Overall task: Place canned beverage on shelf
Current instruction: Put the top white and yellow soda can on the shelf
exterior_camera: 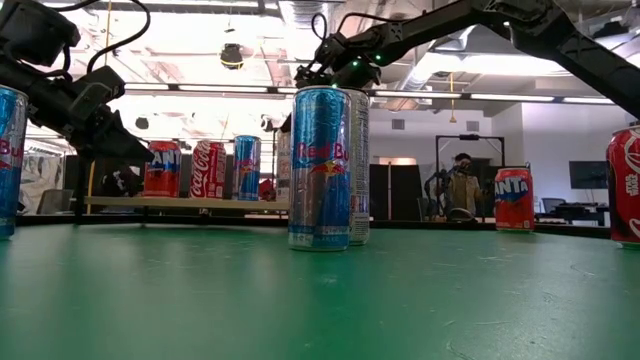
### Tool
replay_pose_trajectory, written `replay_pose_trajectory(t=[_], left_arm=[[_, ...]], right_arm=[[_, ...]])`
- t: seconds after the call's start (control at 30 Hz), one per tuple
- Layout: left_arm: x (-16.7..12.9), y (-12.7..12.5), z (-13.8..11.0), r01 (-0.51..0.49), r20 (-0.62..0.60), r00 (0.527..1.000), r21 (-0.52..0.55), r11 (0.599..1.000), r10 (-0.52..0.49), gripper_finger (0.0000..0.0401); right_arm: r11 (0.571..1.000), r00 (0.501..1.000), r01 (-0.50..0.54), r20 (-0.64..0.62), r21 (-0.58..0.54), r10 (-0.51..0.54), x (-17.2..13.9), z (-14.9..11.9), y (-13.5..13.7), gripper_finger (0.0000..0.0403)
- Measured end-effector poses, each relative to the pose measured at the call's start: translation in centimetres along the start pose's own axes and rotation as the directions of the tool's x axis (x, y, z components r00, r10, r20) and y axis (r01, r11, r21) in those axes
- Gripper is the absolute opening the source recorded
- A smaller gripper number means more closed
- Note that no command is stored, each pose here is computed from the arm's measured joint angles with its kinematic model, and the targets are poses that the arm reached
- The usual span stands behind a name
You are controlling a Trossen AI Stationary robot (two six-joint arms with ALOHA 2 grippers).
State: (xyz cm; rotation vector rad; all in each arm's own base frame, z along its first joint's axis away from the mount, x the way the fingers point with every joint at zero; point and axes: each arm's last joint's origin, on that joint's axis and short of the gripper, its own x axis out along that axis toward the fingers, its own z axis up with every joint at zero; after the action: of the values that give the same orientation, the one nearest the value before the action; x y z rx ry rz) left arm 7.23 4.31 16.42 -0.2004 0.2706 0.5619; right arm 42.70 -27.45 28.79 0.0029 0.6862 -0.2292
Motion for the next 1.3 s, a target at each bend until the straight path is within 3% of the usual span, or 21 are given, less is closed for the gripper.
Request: replay_pose_trajectory(t=[0.43, 1.07, 1.3], left_arm=[[0.0, 0.0, 0.0, 0.0, 0.0, 1.0, 0.0, 1.0, 0.0, 0.0], [0.0, 0.0, 0.0, 0.0, 0.0, 1.0, 0.0, 1.0, 0.0, 0.0], [0.0, 0.0, 0.0, 0.0, 0.0, 1.0, 0.0, 1.0, 0.0, 0.0]], right_arm=[[0.997, 0.997, -0.074, 0.031, 0.008, 0.074, -0.7, -0.8, -2.5, 0.0287], [0.994, 0.993, -0.113, 0.042, 0.012, 0.112, -0.6, -0.6, -1.7, 0.0288], [0.993, 0.993, -0.112, 0.027, 0.03, 0.111, -0.5, -0.7, -1.7, 0.0326]])
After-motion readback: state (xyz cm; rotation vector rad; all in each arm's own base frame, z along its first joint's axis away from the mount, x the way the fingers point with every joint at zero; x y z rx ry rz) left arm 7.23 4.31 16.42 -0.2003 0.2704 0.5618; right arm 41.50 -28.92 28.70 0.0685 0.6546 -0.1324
